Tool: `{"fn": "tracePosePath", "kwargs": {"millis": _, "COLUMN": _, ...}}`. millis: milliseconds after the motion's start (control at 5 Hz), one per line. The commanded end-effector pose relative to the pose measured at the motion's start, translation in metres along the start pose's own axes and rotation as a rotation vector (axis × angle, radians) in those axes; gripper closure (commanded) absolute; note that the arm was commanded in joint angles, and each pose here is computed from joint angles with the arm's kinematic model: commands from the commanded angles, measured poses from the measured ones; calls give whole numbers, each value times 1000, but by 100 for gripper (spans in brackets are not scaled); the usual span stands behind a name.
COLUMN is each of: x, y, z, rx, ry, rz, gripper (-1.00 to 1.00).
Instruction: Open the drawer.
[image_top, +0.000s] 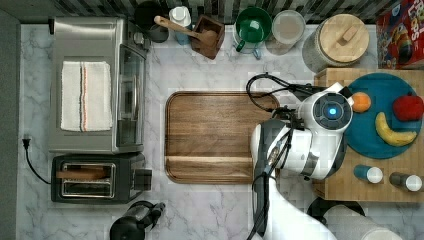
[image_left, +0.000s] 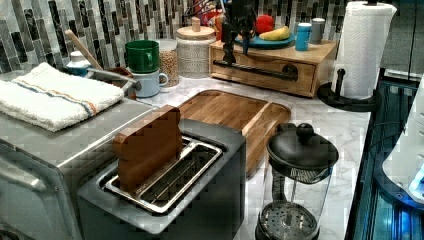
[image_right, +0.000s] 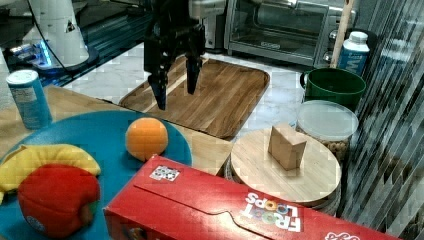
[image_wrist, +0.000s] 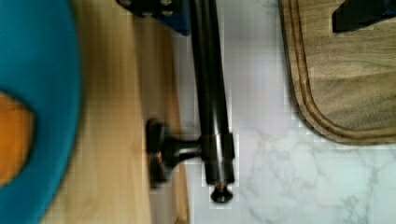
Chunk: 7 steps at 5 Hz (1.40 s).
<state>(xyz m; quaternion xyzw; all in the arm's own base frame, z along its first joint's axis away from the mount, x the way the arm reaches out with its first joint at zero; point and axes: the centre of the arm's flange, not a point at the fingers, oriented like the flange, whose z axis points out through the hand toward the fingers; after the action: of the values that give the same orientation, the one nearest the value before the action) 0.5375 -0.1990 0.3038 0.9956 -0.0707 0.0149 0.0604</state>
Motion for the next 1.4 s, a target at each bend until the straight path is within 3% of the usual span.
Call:
{"fn": "tracePosePath", "kwargs": {"millis": 200, "x": -17, "y": 3, "z": 23, "rx": -44, "ry": 29, "rz": 28, "gripper": -100}}
{"fn": "tracePosePath", "kwargs": {"millis": 400, "x": -14, "y": -5, "z": 29, "rx": -38, "ry": 59, "rz": 34, "gripper": -100}}
{"fn": "tracePosePath", "kwargs": {"millis": 800, "x": -9, "y": -28, "z": 28, "rx": 4, "ry": 1, "rz": 7, "gripper": -100}}
{"fn": "tracePosePath", "kwargs": {"millis": 1000, "x": -14, "y": -44, "z": 24, "rx": 45, "ry": -2, "rz": -19, "gripper": -100}}
{"fn": "tracePosePath", "kwargs": {"millis": 1400, "x": -11, "y": -93, "z": 29, "rx": 42, "ry": -50, "rz": -143, "gripper": -100}}
